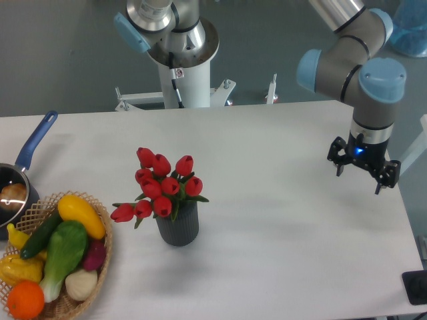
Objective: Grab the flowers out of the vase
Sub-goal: 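Move the open gripper toward the red tulip stems above the vase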
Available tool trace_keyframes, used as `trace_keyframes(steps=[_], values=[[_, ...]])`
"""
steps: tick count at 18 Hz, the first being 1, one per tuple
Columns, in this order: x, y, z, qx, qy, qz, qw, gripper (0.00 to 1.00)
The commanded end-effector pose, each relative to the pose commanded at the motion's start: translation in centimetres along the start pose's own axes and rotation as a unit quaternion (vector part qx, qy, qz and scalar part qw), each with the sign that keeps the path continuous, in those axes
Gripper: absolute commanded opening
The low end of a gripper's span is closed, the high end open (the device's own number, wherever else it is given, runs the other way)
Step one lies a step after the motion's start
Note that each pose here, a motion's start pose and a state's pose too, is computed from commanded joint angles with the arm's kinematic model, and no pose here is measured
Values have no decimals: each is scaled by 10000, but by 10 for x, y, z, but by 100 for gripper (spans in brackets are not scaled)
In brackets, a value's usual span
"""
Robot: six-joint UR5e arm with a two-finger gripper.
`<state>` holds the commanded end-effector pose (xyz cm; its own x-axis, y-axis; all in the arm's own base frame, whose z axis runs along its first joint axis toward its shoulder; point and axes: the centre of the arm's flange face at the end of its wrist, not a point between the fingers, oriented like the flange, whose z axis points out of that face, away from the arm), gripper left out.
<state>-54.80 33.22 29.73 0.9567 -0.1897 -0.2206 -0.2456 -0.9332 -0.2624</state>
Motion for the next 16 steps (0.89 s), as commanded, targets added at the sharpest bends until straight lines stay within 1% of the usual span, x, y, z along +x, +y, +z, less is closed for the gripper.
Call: trace_keyframes(steps=[2, 5, 7, 10, 12, 13, 14, 15, 16], values=[[19, -26, -28, 688, -58, -3, 9976, 100], [42, -73, -27, 1219, 116, 303, 9920, 100], [55, -88, -23, 1559, 268, 375, 9867, 100], [69, -102, -15, 2392, 580, 321, 9687, 100], [68, -105, -19, 2889, 661, 238, 9548, 100], [71, -105, -18, 2977, 708, 194, 9518, 100], [69, -105, -27, 2913, 644, 195, 9543, 100], [67, -105, -40, 2793, 542, 162, 9586, 100], [68, -105, -47, 2665, 498, 39, 9625, 100]])
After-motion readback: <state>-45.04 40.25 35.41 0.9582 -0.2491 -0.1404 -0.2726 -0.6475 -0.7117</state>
